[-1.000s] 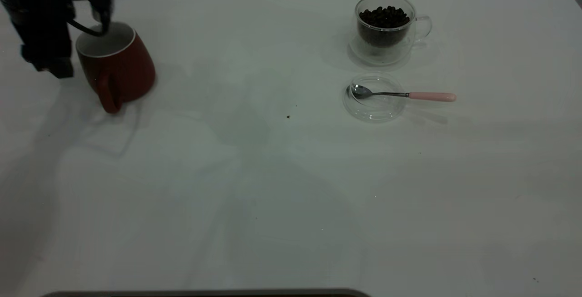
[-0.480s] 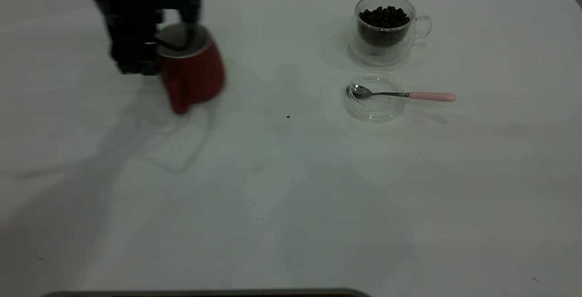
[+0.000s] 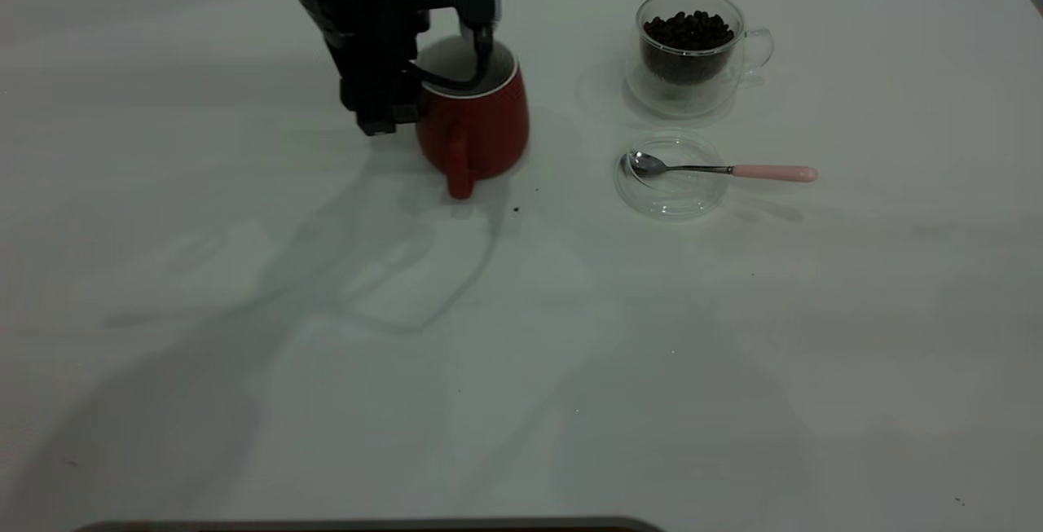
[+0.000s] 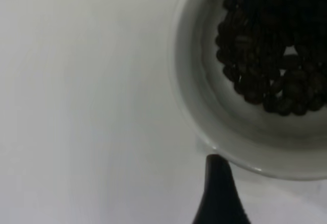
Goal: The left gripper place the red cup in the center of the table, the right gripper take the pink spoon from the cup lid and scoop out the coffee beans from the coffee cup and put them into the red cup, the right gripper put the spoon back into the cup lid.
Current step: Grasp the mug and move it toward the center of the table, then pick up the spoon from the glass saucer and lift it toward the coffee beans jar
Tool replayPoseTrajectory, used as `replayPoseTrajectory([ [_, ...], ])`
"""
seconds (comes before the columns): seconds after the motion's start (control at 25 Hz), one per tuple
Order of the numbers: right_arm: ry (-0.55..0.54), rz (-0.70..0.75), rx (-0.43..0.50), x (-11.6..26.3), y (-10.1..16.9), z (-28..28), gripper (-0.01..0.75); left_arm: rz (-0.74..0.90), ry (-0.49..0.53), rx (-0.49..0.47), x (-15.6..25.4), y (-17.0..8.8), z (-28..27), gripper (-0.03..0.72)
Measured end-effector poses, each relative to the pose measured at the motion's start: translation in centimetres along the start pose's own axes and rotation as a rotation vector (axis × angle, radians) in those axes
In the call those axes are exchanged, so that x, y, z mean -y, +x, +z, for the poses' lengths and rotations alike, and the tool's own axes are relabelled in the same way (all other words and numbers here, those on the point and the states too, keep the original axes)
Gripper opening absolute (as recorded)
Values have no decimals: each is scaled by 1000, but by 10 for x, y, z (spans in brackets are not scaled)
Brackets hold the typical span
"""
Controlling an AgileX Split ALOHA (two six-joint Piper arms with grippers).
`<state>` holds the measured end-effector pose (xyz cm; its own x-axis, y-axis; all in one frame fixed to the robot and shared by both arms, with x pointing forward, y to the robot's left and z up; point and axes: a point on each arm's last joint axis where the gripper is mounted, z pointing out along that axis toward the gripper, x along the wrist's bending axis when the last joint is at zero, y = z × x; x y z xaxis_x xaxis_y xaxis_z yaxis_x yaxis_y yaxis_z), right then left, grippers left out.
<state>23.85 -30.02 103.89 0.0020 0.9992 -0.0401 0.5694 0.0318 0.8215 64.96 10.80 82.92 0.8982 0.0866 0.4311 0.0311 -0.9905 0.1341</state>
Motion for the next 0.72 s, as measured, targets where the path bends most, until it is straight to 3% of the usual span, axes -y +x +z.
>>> replayPoseTrajectory([
  [0.28, 0, 0, 0, 0, 0, 0, 575, -168, 25, -34, 7, 24, -41, 588],
  [0.56, 0, 0, 0, 0, 0, 0, 575, -741, 129, -116, 61, 68, -152, 588],
  [0.72, 0, 0, 0, 0, 0, 0, 575, -1013, 182, -175, 93, 74, -228, 588],
])
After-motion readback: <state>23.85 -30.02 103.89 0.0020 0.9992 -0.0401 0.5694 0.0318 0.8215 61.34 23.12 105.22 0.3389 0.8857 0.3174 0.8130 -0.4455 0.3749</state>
